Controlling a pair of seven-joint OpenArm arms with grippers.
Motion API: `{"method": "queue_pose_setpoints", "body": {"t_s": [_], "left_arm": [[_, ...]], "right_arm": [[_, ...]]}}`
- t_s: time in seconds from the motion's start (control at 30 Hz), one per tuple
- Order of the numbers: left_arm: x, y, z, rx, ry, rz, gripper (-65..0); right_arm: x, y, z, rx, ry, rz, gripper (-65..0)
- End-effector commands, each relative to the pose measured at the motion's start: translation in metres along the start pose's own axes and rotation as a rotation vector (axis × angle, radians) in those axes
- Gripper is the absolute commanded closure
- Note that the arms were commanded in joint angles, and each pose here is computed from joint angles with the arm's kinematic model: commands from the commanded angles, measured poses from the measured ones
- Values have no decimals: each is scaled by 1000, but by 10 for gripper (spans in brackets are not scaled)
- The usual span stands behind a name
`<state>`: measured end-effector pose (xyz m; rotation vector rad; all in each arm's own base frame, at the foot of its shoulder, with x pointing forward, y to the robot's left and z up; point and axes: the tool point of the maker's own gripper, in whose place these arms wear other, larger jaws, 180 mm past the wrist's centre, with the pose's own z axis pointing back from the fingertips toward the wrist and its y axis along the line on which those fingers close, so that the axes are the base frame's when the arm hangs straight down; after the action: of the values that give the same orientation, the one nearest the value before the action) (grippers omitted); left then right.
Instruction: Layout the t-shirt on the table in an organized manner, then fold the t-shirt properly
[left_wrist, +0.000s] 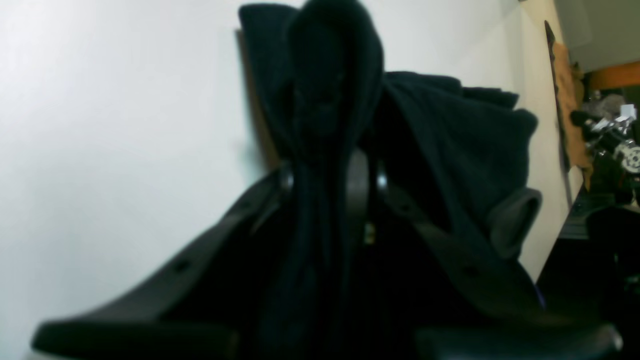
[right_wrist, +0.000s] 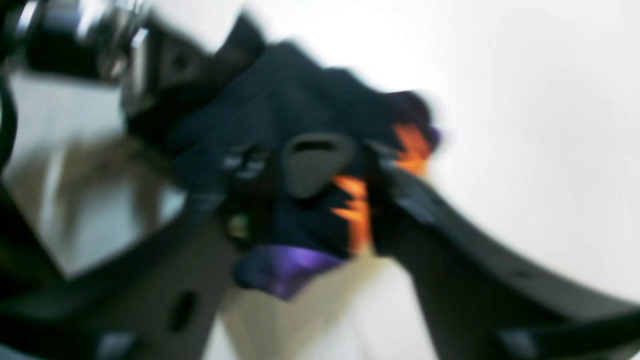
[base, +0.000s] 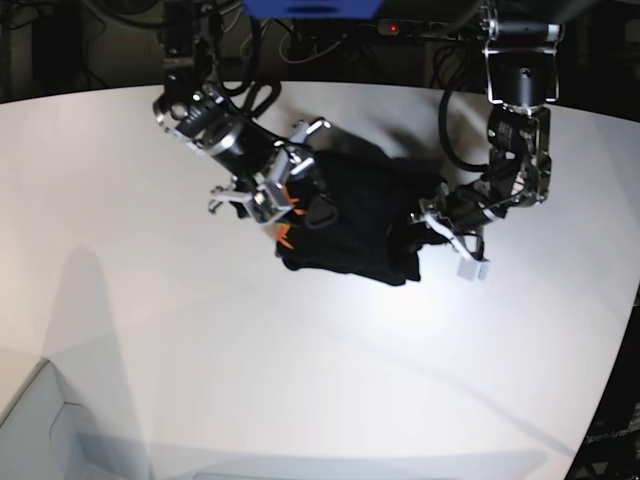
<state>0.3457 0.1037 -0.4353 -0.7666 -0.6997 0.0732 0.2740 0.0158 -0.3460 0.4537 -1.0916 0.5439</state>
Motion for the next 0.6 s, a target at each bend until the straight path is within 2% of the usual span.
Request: {"method": "queue_pose_setpoints", "body": {"t_s": [0.0, 0.1, 0.43, 0.5, 0.57], "left_arm": [[-8, 17, 4, 76, 59, -10, -2], [-10, 17, 4, 77, 61, -9, -2], [-11, 16, 4, 76, 61, -5, -2], [-9, 16, 4, 75, 59, -7, -2], [-8, 16, 4, 76, 57, -9, -2]], "right_arm": [[12, -1, -5, 5, -44, -1, -362], [4, -4, -18, 21, -24, -18, -410], [-19, -6, -32, 46, 38, -54, -409], [-21, -5, -33, 48, 40, -58, -389], [-21, -5, -33, 48, 40, -58, -318]]}}
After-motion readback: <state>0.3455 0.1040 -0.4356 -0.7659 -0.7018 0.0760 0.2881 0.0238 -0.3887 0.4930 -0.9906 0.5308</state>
